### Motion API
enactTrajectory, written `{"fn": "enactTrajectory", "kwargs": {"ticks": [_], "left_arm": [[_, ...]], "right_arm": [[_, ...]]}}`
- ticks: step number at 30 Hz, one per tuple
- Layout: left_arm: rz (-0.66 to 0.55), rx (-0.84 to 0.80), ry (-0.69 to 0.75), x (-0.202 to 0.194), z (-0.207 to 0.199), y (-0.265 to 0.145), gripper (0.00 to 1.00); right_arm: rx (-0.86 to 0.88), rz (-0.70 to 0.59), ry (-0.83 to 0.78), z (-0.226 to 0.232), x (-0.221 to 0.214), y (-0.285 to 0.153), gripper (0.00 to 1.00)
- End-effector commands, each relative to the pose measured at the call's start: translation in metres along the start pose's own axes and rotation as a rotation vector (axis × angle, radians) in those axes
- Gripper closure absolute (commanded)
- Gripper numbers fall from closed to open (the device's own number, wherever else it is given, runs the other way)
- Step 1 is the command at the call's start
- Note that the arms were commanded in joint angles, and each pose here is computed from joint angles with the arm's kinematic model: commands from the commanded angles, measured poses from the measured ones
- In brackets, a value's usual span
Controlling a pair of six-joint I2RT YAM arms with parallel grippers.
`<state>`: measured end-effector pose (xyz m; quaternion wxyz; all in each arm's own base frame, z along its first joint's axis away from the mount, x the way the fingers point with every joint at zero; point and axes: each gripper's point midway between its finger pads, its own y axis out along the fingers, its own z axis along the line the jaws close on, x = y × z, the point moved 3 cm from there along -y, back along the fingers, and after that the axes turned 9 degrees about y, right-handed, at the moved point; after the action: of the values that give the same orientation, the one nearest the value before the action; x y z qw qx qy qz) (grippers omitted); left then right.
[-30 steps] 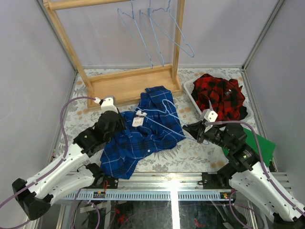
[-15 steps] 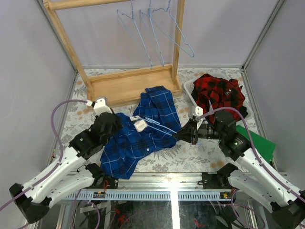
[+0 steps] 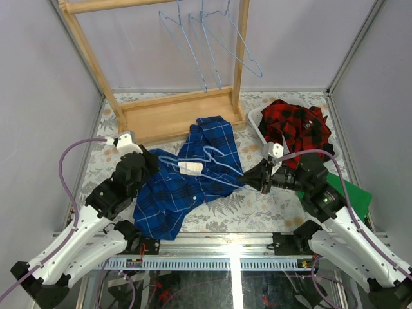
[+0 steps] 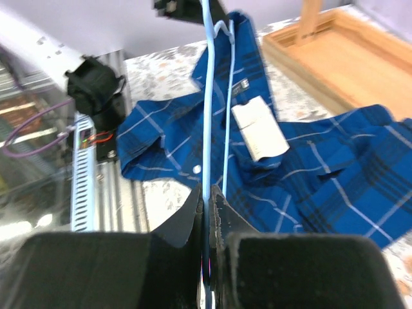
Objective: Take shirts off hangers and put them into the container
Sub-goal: Remove the shirt from the hanger, then place the hanger at the clothesline.
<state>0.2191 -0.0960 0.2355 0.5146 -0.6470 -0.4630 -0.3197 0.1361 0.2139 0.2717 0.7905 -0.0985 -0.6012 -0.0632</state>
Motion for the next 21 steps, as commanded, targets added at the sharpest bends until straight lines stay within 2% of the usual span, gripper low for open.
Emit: {"fn": "enactTrajectory", "kwargs": {"ticks": [1,5,7,8,13,17,21], "left_arm": [[-0.047,-0.115,0.027,0.012,-0.015,-0.005,0.71],[-0.058,-0.166,0.084,0.017,-0.020,-0.010,0.55],[-0.064,-0.214,0.118,0.021,-0.025,-0.014,0.42],[-0.073,-0.246,0.137,0.022,-0.029,-0.016,0.35],[-0.140,-0.485,0.249,0.024,-0.055,-0.032,0.14],[-0.130,-0.669,0.408,0.013,-0.072,-0.043,0.09],[-0.034,-0.782,0.534,-0.007,-0.078,-0.047,0.09]], "right_arm": [[-0.199,-0.082,-0.057,-0.021,0.016,-0.012,1.00],[-0.246,-0.083,-0.062,-0.024,0.019,-0.018,1.00],[-0.223,-0.069,-0.062,-0.021,0.017,-0.016,1.00],[-0.212,-0.060,-0.058,-0.021,0.016,-0.014,1.00],[-0.116,0.012,-0.033,-0.014,0.008,-0.006,1.00],[-0.042,0.027,-0.036,-0.005,0.006,-0.003,1.00],[-0.001,0.018,-0.053,0.003,0.008,-0.005,1.00]]}}
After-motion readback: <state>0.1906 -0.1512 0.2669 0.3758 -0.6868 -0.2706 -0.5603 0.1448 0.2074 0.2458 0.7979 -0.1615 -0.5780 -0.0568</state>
